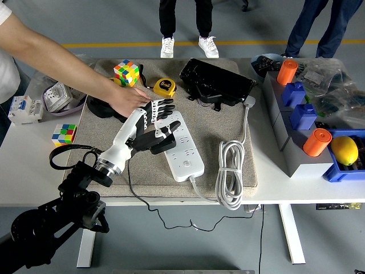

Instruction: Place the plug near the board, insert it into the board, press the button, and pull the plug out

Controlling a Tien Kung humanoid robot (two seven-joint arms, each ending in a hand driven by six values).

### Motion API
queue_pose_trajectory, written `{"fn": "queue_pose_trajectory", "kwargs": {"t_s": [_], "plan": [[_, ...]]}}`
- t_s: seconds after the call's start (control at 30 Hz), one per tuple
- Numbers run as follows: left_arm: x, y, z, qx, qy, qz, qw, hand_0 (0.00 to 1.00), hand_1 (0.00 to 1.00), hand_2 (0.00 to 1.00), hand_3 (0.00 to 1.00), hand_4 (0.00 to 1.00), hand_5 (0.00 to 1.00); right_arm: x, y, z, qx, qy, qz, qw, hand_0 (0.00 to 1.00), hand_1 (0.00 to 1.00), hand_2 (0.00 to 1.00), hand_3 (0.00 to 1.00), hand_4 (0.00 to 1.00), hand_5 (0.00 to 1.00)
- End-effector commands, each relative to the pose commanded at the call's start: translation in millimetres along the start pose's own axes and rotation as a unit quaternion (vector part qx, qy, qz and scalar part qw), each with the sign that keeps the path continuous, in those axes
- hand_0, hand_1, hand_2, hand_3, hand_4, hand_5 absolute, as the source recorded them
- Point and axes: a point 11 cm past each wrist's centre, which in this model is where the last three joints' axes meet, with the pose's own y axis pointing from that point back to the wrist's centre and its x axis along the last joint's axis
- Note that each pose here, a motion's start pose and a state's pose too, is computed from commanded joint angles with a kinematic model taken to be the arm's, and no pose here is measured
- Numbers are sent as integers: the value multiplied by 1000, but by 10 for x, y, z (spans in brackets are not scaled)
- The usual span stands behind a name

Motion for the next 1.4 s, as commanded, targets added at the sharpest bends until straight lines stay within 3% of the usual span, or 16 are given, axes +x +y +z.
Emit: {"fn": "queue_pose_trajectory", "kwargs": {"t_s": [0.07,0.1,0.27,0.3,0.47,0.5,0.57,0.67,0.7,0.8,0.87,0.9,1.03,1.2,1.4], "plan": [[-6,4,14,0,-10,-4,1000,755,727,760,781,897,431,0,1,6,-1,2,-1,1000,603,606,554,547,756,237],[-6,3,25,-2,-14,-4,1000,383,422,549,749,898,425,-1,2,8,-1,3,-1,1000,603,606,554,547,756,238],[-11,4,133,-22,-56,-8,998,383,422,549,749,898,425,15,4,16,-3,5,0,1000,603,606,554,547,756,238],[-21,5,165,-24,-68,-14,997,212,173,377,658,834,232,21,5,19,-3,6,0,1000,602,605,554,546,755,240],[-107,16,335,-33,-142,-51,988,212,173,377,658,834,232,42,12,46,-7,9,1,1000,602,605,554,546,755,240],[-116,18,351,-35,-151,-54,986,102,84,226,681,748,176,44,13,49,-7,9,2,1000,602,605,555,546,754,240],[-157,21,380,-30,-173,-69,982,102,84,226,681,748,176,51,14,62,-9,9,3,1000,602,605,555,546,754,240],[-217,25,330,0,-195,-99,976,102,84,226,681,748,176,53,17,75,-10,9,3,1000,602,605,555,546,754,240],[-235,30,302,13,-200,-109,974,57,33,145,873,760,2,54,18,78,-10,9,3,1000,602,606,555,547,756,240],[-315,59,200,61,-225,-150,961,57,33,145,873,760,2,49,17,75,-10,8,3,1000,602,606,555,547,756,240],[-350,83,129,95,-243,-173,950,57,33,145,873,760,2,45,16,75,-11,8,2,1000,602,606,555,547,756,240],[-372,98,97,114,-255,-186,942,52,37,138,928,764,2,42,16,76,-11,7,3,1000,602,606,555,546,754,243],[-399,146,-40,185,-297,-219,911,52,37,138,928,764,2,41,16,81,-11,6,3,1000,602,606,555,546,754,243],[-403,168,-163,217,-315,-227,896,47,40,137,918,768,2,35,17,81,-11,5,3,1000,602,606,555,546,753,243],[-412,192,-228,228,-318,-233,891,47,41,137,916,771,2,35,16,73,-9,5,3,1000,600,606,554,546,753,244]]}}
